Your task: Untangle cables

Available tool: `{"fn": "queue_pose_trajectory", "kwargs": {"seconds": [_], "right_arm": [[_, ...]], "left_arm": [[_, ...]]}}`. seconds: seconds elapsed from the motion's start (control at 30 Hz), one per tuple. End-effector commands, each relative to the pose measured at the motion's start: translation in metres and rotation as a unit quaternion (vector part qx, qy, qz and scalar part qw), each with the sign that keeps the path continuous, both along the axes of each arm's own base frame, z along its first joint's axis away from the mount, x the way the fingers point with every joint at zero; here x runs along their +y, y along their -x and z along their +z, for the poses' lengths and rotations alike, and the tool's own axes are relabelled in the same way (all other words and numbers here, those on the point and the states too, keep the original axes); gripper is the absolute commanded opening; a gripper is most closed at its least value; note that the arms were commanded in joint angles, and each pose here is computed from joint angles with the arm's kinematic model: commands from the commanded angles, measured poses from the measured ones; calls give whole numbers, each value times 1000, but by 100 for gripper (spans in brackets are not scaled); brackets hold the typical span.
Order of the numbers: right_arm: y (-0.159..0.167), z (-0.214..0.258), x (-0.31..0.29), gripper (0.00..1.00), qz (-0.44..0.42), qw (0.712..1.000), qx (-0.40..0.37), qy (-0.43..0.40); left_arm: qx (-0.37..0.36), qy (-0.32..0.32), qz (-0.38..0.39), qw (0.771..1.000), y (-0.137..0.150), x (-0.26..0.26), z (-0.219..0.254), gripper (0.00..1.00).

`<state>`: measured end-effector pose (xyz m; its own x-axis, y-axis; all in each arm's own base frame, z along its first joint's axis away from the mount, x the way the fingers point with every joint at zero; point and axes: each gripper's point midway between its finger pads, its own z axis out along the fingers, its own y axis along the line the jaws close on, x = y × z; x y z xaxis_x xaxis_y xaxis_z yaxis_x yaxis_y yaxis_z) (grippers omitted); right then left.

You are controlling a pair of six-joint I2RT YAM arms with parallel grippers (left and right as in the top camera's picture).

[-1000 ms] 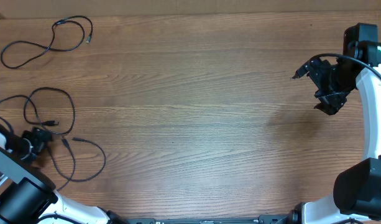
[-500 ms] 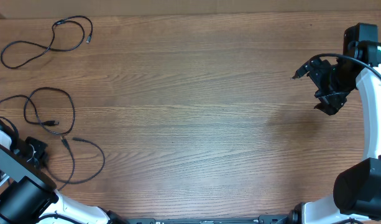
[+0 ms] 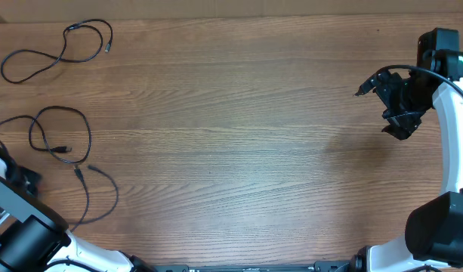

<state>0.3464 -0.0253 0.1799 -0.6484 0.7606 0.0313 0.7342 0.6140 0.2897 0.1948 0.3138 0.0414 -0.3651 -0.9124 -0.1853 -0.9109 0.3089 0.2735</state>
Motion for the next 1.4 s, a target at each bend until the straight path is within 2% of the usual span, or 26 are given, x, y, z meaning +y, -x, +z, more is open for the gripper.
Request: {"fn": "queue_pose_trajectory", "kwargs": {"seconds": [0.0,0.1,0.2,0.53,0.7,0.77,0.87,0.97,1.03,1.2,1.3,1.37], "right_arm": [[0,0,-2,100,-1,1000,0,4],[0,0,-2,100,-1,1000,0,4],[0,0,-2,100,-1,1000,0,4],[0,0,-2,100,-1,1000,0,4],[0,0,-2,100,-1,1000,0,4],[0,0,-2,100,-1,1000,0,4],[0,0,-2,100,-1,1000,0,4],[0,0,-2,100,-1,1000,0,4],[0,0,-2,100,-1,1000,0,4],[0,0,-2,100,-1,1000,0,4],[0,0,-2,100,-1,1000,0,4],[0,0,-2,100,-1,1000,0,4]], "left_arm": [[-16,-59,-9,998,-18,33,41,4],[-23,-79,-4,997,-23,44,64,4],[1,-112,9,994,-13,57,78,4],[9,-147,85,985,21,79,82,4],[-23,-141,96,985,21,87,80,5],[-61,-126,89,986,9,87,76,18],[-99,-99,78,987,-5,81,71,60],[-142,-62,65,986,-22,71,66,70],[-173,-35,56,983,-34,63,64,72],[-249,51,-23,967,-69,32,64,64],[-260,96,-53,960,-80,8,62,60],[-239,112,-71,962,-79,-5,59,51]]}}
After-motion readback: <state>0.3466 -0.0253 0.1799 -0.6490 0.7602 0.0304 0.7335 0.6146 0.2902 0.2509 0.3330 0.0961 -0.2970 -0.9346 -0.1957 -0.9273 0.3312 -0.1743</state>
